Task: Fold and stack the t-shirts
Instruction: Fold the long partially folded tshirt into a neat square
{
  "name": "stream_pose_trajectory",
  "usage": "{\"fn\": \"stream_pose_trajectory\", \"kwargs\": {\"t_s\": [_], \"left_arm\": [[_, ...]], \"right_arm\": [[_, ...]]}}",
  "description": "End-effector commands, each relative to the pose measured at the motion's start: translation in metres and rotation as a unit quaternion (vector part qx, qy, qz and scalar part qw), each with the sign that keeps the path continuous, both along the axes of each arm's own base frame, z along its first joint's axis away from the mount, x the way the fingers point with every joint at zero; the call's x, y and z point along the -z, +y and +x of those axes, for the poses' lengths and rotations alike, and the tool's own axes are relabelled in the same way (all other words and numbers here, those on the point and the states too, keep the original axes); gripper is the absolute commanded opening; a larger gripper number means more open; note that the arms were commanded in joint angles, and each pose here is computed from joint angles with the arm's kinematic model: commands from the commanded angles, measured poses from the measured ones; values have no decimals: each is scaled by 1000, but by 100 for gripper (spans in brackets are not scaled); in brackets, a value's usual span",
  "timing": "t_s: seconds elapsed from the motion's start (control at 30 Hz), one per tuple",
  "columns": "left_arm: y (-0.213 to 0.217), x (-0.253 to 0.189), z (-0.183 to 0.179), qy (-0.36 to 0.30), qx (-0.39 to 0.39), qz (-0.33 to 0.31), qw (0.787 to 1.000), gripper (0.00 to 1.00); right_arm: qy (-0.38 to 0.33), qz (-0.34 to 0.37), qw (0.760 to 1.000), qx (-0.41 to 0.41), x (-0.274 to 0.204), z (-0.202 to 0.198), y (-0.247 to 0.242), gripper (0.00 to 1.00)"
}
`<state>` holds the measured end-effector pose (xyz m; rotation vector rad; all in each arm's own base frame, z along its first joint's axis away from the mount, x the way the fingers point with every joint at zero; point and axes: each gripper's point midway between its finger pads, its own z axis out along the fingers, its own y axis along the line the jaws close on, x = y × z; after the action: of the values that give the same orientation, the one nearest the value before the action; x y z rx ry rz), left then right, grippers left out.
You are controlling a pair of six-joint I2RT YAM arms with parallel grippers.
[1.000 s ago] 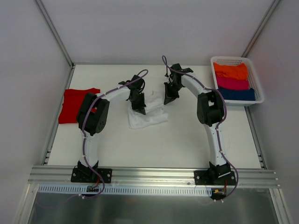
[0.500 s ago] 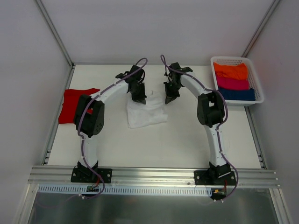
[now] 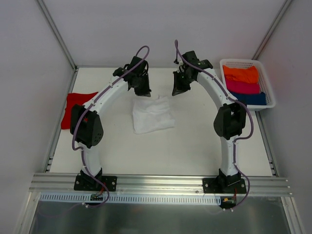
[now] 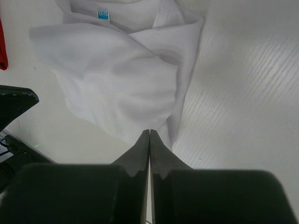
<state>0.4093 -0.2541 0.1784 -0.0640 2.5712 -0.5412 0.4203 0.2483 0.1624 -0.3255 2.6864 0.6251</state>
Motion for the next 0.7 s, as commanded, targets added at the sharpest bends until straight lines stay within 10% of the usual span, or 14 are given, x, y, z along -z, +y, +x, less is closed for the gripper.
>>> {"fn": "stream_pose_trajectory", "kwargs": {"t_s": [0.0, 0.67], "left_arm": [[28, 23, -10, 22, -9, 62, 998, 0], [92, 115, 23, 87, -88, 171, 977, 0]], "right_arm": [[18, 1, 1000, -16, -5, -17, 3, 1], [31, 8, 999, -30, 0, -27, 8, 1]]}}
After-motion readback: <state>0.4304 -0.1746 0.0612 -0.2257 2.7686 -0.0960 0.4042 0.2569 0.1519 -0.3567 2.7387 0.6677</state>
